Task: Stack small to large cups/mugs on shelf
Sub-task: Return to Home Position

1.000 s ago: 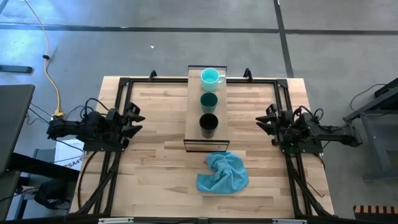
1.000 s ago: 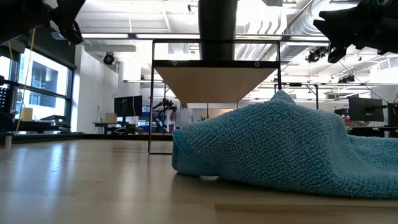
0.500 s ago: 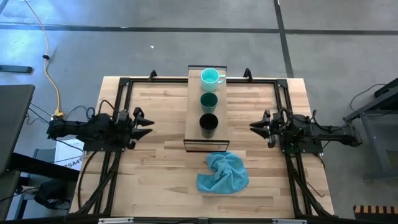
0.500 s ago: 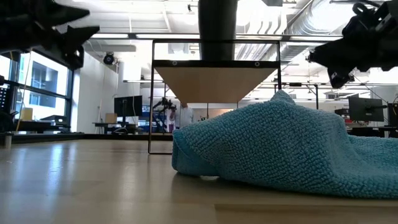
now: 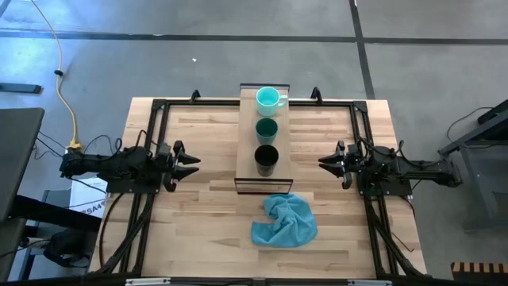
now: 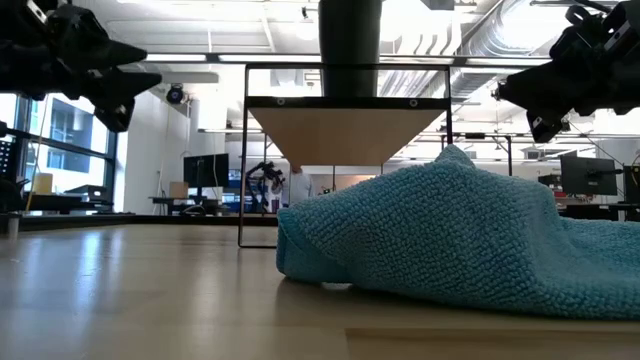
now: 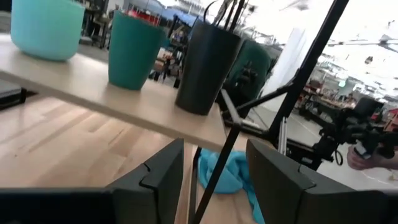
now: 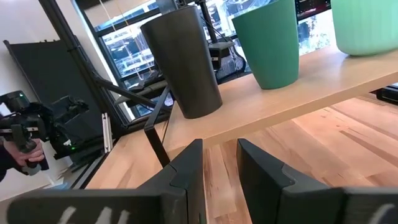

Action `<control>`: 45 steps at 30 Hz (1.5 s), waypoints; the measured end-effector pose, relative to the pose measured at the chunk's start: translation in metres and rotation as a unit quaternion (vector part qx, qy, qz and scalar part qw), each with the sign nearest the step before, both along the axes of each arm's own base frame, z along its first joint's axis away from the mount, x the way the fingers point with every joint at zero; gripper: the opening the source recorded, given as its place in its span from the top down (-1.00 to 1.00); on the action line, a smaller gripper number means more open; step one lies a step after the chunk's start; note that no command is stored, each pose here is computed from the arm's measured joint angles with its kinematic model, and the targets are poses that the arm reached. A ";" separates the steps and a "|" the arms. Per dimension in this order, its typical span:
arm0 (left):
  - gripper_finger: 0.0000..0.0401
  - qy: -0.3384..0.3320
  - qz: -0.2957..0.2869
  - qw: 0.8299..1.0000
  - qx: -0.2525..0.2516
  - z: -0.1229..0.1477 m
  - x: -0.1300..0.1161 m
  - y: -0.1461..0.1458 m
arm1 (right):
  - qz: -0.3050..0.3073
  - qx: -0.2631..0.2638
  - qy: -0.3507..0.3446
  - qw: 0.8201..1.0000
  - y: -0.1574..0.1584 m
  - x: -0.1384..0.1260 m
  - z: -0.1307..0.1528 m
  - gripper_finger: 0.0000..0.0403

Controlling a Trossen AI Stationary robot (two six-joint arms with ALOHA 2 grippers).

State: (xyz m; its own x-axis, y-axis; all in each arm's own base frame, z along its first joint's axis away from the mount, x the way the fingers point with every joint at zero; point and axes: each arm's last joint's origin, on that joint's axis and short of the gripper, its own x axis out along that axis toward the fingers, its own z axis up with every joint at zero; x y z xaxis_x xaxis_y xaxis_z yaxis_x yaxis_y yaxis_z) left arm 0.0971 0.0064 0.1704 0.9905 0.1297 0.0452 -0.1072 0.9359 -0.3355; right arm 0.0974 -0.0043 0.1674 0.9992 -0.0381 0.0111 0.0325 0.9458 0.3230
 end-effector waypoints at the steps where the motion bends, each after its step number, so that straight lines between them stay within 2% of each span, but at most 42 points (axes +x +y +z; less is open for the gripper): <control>1: 0.19 0.006 0.000 1.000 -0.002 -0.001 0.000 0.000 | 0.000 0.000 0.000 1.000 0.000 0.000 0.000 0.56; 8: 0.19 0.008 -0.005 1.000 0.004 -0.001 0.000 0.000 | 0.000 0.008 0.016 1.000 0.000 0.002 -0.003 0.56; 16: 0.19 0.048 -0.053 0.997 -0.007 -0.008 0.004 -0.003 | -0.001 0.021 0.052 0.998 0.000 0.006 -0.008 0.56; 24: 0.19 0.088 -0.051 0.994 -0.049 -0.016 0.009 -0.003 | 0.000 0.006 0.070 0.998 0.000 0.008 -0.011 0.56; 35: 0.19 0.080 -0.050 0.994 -0.048 -0.014 0.010 -0.003 | -0.009 -0.005 0.068 0.998 -0.001 0.008 -0.011 0.56; 39: 0.19 0.044 -0.051 0.998 0.006 -0.006 0.010 -0.003 | -0.009 -0.002 0.064 0.998 -0.001 0.008 -0.010 0.56; 45: 0.19 0.010 -0.033 0.993 0.110 0.002 0.010 -0.002 | -0.008 -0.087 0.027 0.996 -0.001 0.009 -0.002 0.56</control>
State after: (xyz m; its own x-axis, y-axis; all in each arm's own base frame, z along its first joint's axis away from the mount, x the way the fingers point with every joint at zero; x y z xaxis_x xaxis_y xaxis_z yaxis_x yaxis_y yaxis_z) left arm 0.1072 0.0046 0.1726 0.9976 0.0528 0.0455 -0.0470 0.9917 -0.1200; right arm 0.1060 -0.0051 0.1650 0.9979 -0.0553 -0.0342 0.0599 0.9865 0.1525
